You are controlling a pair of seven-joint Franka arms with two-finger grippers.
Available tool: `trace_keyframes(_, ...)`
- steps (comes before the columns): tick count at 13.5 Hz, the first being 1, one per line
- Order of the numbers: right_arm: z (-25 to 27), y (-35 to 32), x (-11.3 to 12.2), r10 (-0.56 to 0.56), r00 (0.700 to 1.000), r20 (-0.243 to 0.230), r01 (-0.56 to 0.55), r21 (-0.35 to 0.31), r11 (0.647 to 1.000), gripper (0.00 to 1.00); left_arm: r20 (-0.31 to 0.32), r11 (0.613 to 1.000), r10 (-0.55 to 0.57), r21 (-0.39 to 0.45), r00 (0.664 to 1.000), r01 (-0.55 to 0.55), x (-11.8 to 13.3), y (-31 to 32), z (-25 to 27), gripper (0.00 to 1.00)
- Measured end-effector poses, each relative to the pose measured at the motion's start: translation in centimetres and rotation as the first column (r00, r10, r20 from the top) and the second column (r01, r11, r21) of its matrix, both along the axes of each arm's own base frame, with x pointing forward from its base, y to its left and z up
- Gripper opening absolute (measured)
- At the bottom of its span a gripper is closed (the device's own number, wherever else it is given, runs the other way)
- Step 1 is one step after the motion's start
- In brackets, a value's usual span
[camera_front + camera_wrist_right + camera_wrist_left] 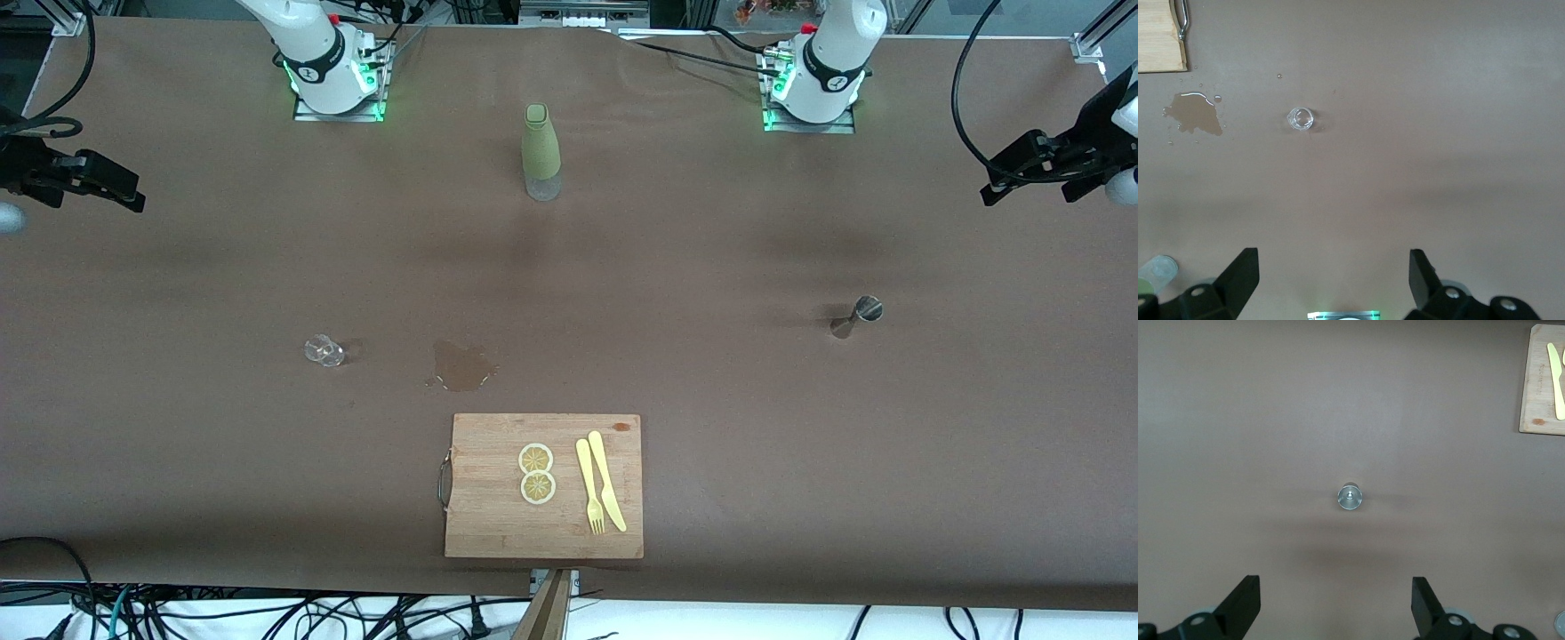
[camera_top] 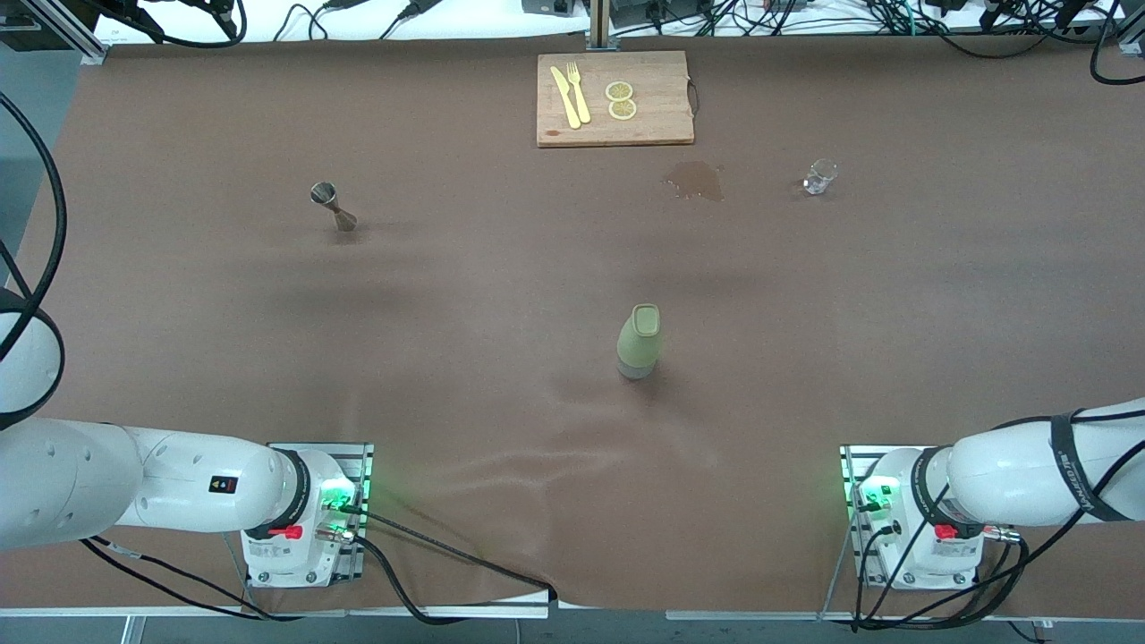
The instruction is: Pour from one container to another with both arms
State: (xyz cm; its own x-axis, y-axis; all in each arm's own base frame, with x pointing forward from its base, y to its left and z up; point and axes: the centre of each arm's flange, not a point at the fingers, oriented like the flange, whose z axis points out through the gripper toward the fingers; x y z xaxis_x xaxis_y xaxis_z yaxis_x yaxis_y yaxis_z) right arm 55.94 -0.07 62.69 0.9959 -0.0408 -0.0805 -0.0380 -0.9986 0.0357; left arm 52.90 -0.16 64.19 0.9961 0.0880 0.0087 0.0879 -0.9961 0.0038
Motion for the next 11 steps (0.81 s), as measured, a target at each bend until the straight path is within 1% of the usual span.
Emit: trace_keyframes(11, 0.00, 0.00, 0.00, 0.000, 1.000, 0.000, 0.000, 0.000, 1.000, 1.00, -0.005, 1.000, 0.004, -0.015, 1.000, -0.004, -0.07, 0.10, -0.01, 1.00)
